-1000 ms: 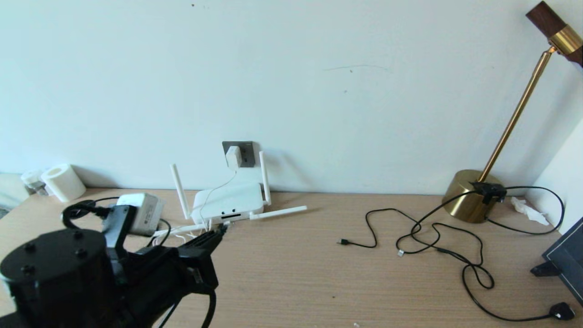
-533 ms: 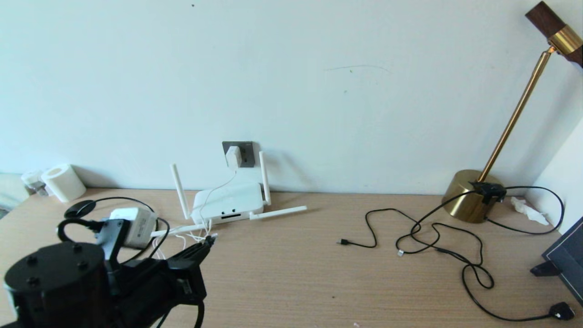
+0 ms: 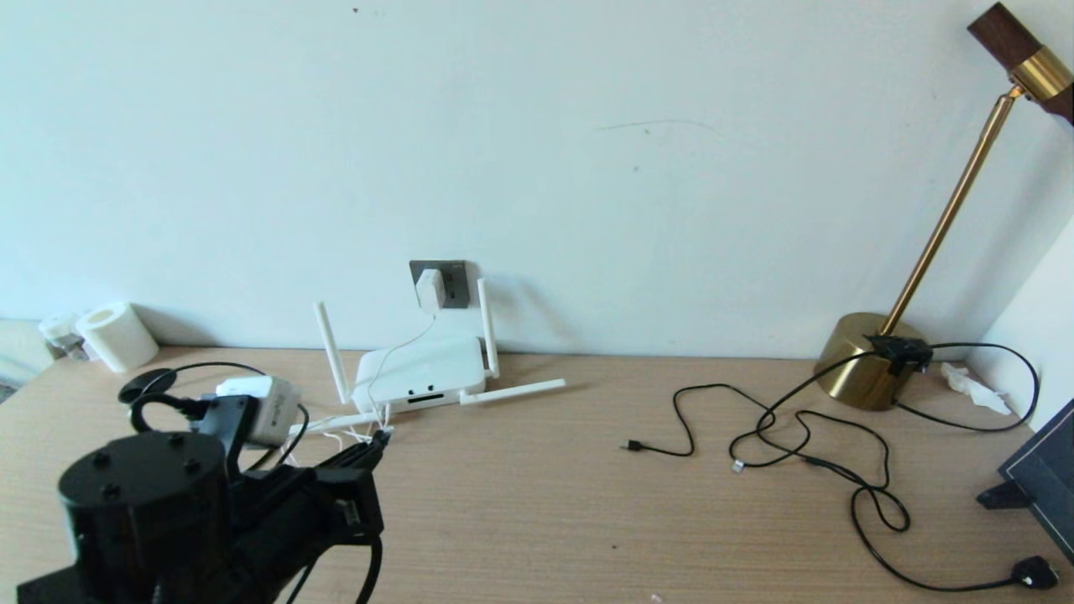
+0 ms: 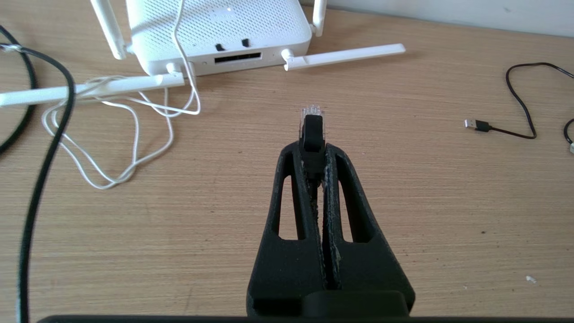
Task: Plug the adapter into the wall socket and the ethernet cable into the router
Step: Align cable and router interface
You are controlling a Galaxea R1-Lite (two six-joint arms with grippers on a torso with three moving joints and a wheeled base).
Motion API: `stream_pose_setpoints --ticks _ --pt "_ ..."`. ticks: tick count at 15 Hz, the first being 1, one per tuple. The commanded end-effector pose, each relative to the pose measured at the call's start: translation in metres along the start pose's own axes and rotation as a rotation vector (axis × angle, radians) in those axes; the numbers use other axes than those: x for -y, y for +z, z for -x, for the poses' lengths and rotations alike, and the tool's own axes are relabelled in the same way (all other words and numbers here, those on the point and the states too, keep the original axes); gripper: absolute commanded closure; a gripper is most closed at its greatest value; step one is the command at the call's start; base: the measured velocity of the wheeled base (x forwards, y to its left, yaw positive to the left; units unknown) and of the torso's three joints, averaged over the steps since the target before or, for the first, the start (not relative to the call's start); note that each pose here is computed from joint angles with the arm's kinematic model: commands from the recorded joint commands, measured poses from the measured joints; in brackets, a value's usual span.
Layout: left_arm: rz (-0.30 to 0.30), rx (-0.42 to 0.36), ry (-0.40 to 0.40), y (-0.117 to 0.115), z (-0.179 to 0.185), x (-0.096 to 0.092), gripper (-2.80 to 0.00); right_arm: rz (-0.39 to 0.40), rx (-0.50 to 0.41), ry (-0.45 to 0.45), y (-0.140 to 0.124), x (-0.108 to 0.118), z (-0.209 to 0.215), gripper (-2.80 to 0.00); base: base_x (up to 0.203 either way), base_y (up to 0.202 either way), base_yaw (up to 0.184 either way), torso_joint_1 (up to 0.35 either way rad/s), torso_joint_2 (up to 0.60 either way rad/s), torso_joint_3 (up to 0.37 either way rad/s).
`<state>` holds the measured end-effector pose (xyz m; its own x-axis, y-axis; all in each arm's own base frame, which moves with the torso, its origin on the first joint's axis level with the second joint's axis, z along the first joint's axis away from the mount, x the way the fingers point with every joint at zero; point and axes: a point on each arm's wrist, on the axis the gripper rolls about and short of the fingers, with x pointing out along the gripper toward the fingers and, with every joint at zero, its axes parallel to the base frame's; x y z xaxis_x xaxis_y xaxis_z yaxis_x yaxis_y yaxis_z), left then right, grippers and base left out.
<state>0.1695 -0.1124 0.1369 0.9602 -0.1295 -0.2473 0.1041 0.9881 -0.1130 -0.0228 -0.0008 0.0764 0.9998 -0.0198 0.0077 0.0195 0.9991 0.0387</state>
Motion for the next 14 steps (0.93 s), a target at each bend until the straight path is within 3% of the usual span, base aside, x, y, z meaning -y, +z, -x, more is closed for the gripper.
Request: stream_pose_setpoints --ticks 1,8,12,14 --pt "0.0 -0.026 0.008 -0.006 -0.007 0.003 0.0 0.0 0.0 0.0 0.0 0.0 0.0 -2.8 0.0 0.0 0.0 0.0 0.0 0.0" --pt "-0.09 -0.201 0.083 -0.049 -0.04 0.008 0.0 0.0 0.002 0.0 0.0 0.0 0.0 -2.8 0.0 0.0 0.0 0.0 0.0 0.0" --pt "-0.052 -0.108 0.152 -0.051 -0.069 0.015 0.0 0.0 0.0 0.0 0.0 0.0 0.0 -2.8 0.0 0.0 0.0 0.0 0.0 0.0" --pt "-0.043 -0.103 0.173 -0.052 -0.081 0.014 0.0 0.0 0.001 0.0 0.0 0.0 0.0 -2.8 0.0 0.0 0.0 0.0 0.0 0.0"
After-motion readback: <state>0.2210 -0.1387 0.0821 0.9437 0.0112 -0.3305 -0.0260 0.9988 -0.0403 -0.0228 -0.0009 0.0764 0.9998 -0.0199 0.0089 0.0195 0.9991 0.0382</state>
